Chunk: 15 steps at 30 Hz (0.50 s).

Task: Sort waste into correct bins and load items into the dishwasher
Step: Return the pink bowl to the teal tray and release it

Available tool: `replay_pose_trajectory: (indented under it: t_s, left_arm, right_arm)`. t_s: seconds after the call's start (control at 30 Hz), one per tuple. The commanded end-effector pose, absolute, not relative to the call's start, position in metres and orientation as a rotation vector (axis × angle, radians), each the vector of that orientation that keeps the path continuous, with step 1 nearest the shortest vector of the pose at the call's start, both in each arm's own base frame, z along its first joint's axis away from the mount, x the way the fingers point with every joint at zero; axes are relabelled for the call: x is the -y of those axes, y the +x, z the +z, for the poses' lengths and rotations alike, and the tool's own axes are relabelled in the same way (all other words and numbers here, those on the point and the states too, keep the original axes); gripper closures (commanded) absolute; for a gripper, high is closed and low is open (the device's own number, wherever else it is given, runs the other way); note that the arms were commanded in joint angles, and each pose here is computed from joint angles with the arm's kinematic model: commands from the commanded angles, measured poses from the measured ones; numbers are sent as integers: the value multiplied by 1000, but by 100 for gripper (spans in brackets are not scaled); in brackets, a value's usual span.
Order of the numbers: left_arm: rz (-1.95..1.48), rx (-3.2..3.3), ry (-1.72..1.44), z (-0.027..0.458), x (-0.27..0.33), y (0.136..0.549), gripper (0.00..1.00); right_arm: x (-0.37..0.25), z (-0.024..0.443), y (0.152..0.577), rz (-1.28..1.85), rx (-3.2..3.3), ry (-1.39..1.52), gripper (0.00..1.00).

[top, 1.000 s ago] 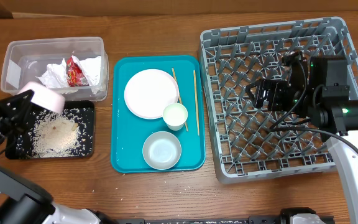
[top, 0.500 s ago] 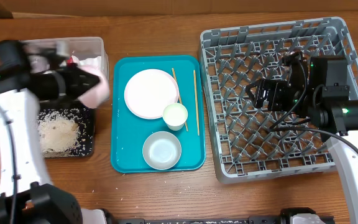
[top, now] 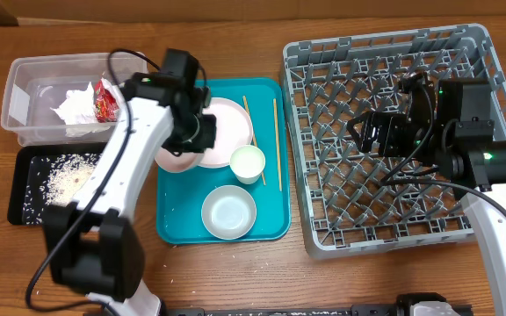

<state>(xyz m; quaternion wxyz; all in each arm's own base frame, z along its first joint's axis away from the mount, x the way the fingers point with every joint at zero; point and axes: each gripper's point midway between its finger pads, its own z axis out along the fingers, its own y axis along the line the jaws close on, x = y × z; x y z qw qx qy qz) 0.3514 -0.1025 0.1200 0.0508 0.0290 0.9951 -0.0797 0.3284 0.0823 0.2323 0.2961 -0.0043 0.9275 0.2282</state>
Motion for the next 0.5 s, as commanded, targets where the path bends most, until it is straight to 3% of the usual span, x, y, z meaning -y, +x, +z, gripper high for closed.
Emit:
replay_pose_trajectory:
  t_s: [0.0, 0.2, 0.33, 0.47]
  left_arm:
    - [-155, -3131, 52, 94, 105, 345, 96]
    - [-121, -3229, 80, 76, 109, 331, 94]
    - [-108, -3263, 79, 76, 107, 323, 76]
    - [-109, -3270, 79, 76, 106, 321, 64]
  right_arm:
    - [-82, 241, 332, 614, -2443, -11, 0]
    - [-82, 241, 333, 614, -2439, -12, 0]
    - [-82, 242, 333, 613, -2437, -13, 0]
    - [-82, 242, 333, 613, -2436, -13, 0]
